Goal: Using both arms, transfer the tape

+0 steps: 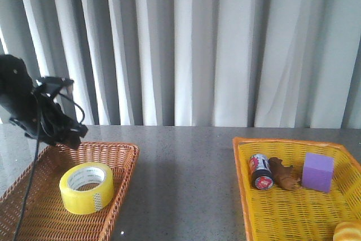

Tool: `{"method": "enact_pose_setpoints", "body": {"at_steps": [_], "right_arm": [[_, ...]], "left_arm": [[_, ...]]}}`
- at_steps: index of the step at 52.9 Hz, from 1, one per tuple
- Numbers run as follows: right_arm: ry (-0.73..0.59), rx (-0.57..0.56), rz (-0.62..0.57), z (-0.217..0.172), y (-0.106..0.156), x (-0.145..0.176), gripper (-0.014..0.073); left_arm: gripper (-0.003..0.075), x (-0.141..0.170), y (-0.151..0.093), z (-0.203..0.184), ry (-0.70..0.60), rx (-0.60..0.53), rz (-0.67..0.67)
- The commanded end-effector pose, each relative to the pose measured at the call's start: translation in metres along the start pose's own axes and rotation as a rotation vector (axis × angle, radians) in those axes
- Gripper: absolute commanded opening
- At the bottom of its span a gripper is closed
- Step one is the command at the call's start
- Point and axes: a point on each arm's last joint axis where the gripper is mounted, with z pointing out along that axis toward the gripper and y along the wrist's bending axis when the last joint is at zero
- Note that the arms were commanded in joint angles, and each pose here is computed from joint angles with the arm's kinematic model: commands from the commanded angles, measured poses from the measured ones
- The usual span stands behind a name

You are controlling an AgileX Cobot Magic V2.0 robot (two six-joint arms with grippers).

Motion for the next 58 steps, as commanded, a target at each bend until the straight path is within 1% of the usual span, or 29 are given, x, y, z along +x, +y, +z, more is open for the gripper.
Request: {"method": "enact_pose_setpoints", "body": {"at_steps": [1,7,11,15,18,22,28,34,35,37,38,41,43,46,53,58], "right_arm": [[-0.085,-0.003,-0.007,-0.003,0.0,-0.014,-0.0006],[-0.085,-0.003,-0.007,-0.003,0.0,-0.014,-0.0006],[-0.085,-0.003,-0.007,-0.003,0.0,-0.014,-0.0006],[-0.085,-0.003,-0.007,-0.003,0.0,-0.014,-0.0006],[-0.085,-0.003,-0.007,-0.003,0.0,-0.014,-0.0006],[-0.084,-0.003,-0.007,-0.003,0.0,-0.014,-0.0006],[-0.084,-0.003,-0.007,-0.003,0.0,-0.014,-0.0006],[-0.084,-0.003,-0.007,-0.003,0.0,-0.014,-0.0006],[-0.084,-0.003,-0.007,-0.003,0.0,-0.014,-0.0006],[-0.084,-0.003,-0.007,-0.003,0.0,-0.014,-0.0006],[-0.084,-0.003,-0.007,-0.003,0.0,-0.014,-0.0006],[-0.084,-0.003,-0.007,-0.003,0.0,-0.014,-0.0006],[-0.084,-0.003,-0.007,-0.003,0.0,-0.014,-0.0006],[-0.084,-0.003,-0.007,-0.003,0.0,-0.014,-0.0006],[-0.084,-0.003,-0.007,-0.003,0.0,-0.014,-0.0006],[-0.084,-0.003,-0.007,-0.003,0.0,-0.014,-0.0006]], "left_arm": [[0.0388,-0.005,-0.019,-0.102,-0.223,-0.016,0.004],[0.0327,0.007,-0.03,-0.168,-0.352,-0.039,0.024],[0.0253,0.02,-0.04,-0.213,-0.443,-0.055,0.039],[0.0167,0.035,-0.048,-0.251,-0.521,-0.07,0.051],[0.0084,0.049,-0.055,-0.278,-0.576,-0.081,0.063],[-0.0011,0.071,-0.063,-0.304,-0.618,-0.093,0.082],[-0.0008,0.11,-0.073,-0.323,-0.63,-0.099,0.093],[-0.0007,0.153,-0.082,-0.321,-0.672,-0.089,0.074],[-0.0007,0.161,-0.085,-0.325,-0.707,-0.087,0.072],[-0.0007,0.177,-0.089,-0.321,-0.745,-0.076,0.061],[-0.0007,0.182,-0.089,-0.315,-0.753,-0.07,0.052],[-0.0007,0.209,-0.093,-0.304,-0.805,-0.062,0.027],[-0.0007,0.227,-0.095,-0.302,-0.869,-0.058,-0.004],[-0.0007,0.251,-0.098,-0.286,-0.913,-0.04,-0.054],[-0.0007,0.315,-0.108,-0.264,-0.984,-0.01,-0.074],[-0.0006,0.357,-0.113,-0.244,-0.993,-0.032,-0.052]]}}
